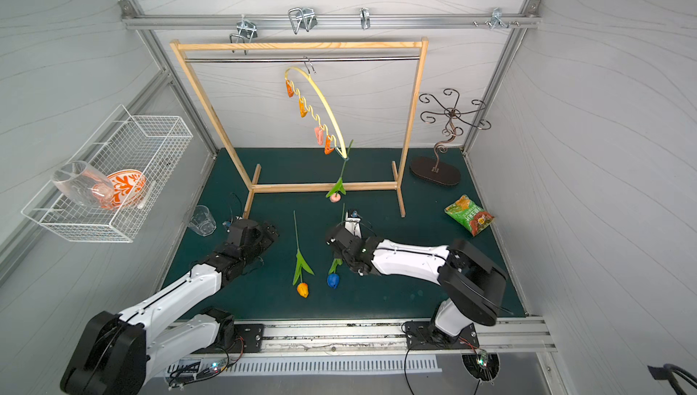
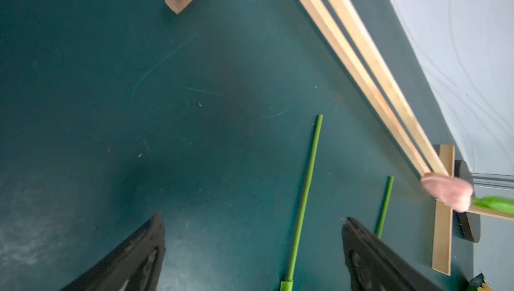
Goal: Dry the flowers on a clothes hanger
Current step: Pick up the flower at the center of the board.
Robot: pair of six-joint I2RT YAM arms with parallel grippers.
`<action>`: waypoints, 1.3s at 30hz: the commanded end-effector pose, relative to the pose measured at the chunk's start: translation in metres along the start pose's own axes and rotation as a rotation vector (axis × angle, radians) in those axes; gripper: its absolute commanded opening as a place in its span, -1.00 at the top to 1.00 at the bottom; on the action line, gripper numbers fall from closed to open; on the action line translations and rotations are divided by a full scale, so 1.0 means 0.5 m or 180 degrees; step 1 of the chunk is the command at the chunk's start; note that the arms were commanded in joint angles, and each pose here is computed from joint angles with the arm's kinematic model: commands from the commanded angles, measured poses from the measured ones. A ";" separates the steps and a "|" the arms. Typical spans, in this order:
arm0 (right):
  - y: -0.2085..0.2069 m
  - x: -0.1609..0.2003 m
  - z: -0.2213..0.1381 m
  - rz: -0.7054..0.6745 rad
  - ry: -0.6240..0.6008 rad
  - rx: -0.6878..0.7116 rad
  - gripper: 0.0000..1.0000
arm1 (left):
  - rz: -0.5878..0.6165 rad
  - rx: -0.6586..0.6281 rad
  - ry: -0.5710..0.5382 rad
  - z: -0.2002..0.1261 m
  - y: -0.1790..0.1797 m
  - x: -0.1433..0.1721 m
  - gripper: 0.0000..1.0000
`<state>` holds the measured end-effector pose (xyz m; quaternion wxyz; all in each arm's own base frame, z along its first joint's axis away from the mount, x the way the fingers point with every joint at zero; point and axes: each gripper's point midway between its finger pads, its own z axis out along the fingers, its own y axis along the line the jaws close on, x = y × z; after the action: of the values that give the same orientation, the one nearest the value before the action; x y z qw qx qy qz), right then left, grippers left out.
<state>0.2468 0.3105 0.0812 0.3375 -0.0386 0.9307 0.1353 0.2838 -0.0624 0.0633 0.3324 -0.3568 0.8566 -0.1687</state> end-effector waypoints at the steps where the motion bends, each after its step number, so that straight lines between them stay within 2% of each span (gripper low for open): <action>1: 0.030 -0.005 0.028 -0.0252 0.0149 0.0046 0.16 | 0.0046 0.0210 0.0127 0.002 -0.065 -0.012 -0.99; 5: 0.041 0.006 0.080 -0.0330 0.0379 0.0147 0.18 | 0.0219 0.0164 0.0321 0.005 -0.080 -0.003 -0.99; 19: -0.005 0.031 0.134 -0.0109 0.0565 0.0218 0.18 | 0.0152 0.0234 0.0270 0.005 -0.078 -0.002 -0.99; 24: -0.017 0.046 0.154 -0.0092 0.0620 0.0272 0.24 | 0.0158 0.0231 0.0275 0.005 -0.078 -0.001 -0.99; 30: -0.018 0.055 0.161 -0.0052 0.0657 0.0293 0.41 | 0.0162 0.0240 0.0271 0.004 -0.079 -0.002 -0.99; 36: -0.019 0.042 0.134 -0.0004 0.0532 0.0362 0.68 | 0.0168 0.0260 0.0243 0.000 -0.081 -0.006 -0.99; 39: -0.017 0.022 0.106 -0.0026 0.0389 0.0391 0.89 | 0.0163 0.0262 0.0210 -0.003 -0.078 -0.008 -0.99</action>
<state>0.2809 0.3283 0.0240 0.2743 -0.0328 0.9565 0.0939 0.2995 -0.0876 0.0771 0.3010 -0.3209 0.8753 -0.2005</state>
